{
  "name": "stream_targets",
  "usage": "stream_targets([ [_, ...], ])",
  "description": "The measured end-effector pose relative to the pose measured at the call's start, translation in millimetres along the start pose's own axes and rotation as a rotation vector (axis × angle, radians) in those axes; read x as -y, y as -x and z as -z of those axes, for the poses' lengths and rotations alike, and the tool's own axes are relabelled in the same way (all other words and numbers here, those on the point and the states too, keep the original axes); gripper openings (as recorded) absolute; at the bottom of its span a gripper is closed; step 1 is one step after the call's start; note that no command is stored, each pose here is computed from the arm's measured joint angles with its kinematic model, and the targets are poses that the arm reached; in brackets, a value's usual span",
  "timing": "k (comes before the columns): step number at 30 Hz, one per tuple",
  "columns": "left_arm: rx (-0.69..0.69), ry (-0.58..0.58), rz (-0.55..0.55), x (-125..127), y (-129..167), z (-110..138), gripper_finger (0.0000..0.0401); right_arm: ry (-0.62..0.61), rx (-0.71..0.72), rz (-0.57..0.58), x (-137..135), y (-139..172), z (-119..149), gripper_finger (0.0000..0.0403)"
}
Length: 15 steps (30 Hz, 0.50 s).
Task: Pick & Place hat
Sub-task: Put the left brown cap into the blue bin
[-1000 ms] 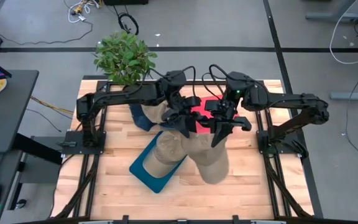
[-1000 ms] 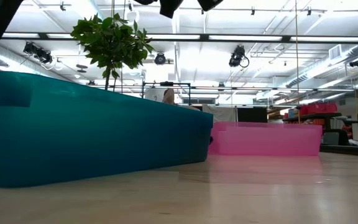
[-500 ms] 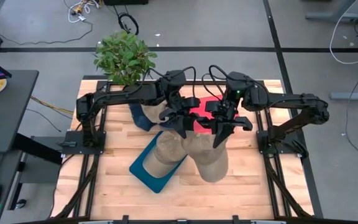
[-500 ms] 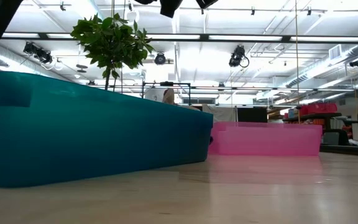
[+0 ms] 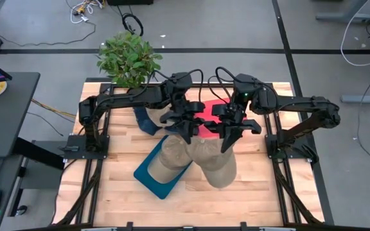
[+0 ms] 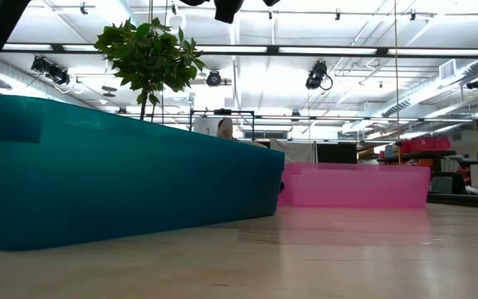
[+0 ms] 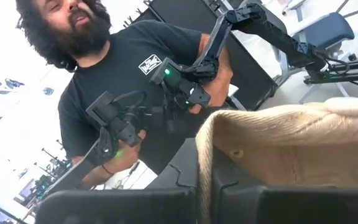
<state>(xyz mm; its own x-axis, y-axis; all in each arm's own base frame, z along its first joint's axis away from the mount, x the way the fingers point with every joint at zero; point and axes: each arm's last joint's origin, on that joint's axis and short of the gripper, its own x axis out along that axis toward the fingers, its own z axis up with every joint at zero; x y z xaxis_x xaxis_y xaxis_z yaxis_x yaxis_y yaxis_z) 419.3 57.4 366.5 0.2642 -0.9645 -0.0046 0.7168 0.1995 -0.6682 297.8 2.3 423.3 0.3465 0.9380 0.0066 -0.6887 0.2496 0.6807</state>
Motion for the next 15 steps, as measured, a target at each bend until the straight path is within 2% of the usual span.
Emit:
stream_targets([
  [3, -0.005, -0.039, 0.007, 0.2, 0.0, 0.2, 0.0006, -0.008, 0.001, 0.000, 0.0, 0.1, -0.1, 0.0021],
  [7, -0.007, -0.043, 0.010, 0.3, 0.0, 0.2, 0.0004, -0.029, 0.001, 0.000, -0.1, 0.1, -0.2, 0.0065],
  [15, -0.020, -0.060, 0.029, 7.1, 0.3, -1.2, 0.0002, -0.063, 0.011, 0.010, 0.8, 3.1, -1.0, 0.0197],
])
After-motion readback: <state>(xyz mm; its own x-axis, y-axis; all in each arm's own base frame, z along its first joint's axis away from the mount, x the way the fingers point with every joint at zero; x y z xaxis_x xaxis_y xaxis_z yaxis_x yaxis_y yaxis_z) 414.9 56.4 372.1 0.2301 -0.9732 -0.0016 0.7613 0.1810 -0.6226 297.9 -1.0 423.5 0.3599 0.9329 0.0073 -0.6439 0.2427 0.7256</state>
